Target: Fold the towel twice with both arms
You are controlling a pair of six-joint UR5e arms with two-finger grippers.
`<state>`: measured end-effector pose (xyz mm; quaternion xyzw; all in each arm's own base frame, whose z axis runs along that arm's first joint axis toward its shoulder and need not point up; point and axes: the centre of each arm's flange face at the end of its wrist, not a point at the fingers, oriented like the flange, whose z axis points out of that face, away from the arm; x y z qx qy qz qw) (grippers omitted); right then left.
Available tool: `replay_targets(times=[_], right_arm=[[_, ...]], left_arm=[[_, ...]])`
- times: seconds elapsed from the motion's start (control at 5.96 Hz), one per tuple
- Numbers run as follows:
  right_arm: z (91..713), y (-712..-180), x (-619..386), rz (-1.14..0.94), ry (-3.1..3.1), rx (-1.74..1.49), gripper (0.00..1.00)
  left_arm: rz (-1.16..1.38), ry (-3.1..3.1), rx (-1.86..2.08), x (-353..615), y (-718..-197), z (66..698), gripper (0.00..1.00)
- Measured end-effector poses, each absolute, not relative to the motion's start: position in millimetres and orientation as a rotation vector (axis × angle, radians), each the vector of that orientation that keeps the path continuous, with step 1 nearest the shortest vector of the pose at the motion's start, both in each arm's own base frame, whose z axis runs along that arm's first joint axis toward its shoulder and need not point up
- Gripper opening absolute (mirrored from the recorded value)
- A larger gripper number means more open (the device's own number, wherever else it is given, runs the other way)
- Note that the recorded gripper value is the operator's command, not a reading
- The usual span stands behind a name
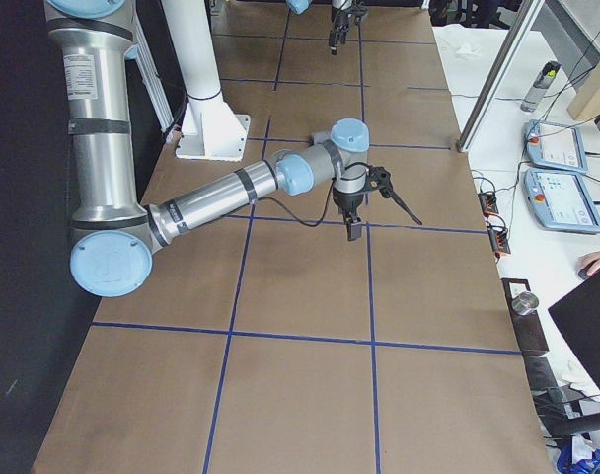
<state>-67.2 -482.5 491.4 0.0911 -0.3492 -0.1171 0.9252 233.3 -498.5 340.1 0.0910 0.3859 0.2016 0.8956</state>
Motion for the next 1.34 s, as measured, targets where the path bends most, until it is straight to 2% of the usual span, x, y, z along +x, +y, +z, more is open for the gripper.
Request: replay_targets(times=[0.34, 0.84, 1.34], right_arm=[[569.2, -454.0, 17.7, -0.16, -0.717, 0.117, 1.0], [641.0, -401.6, 48.5, -0.057, -0.714, -0.009, 1.0], [662.1, -390.9, 48.7, -0.035, -0.728, -0.053, 1.0]], left_arm=[[0.349, 0.844, 0.109, 102.2, -504.1, 455.0, 1.0], [0.217, 0.811, -0.037, 7.9, -474.4, 609.8, 1.0], [0.212, 0.81, -0.098, -9.0, -450.2, 659.5, 1.0]])
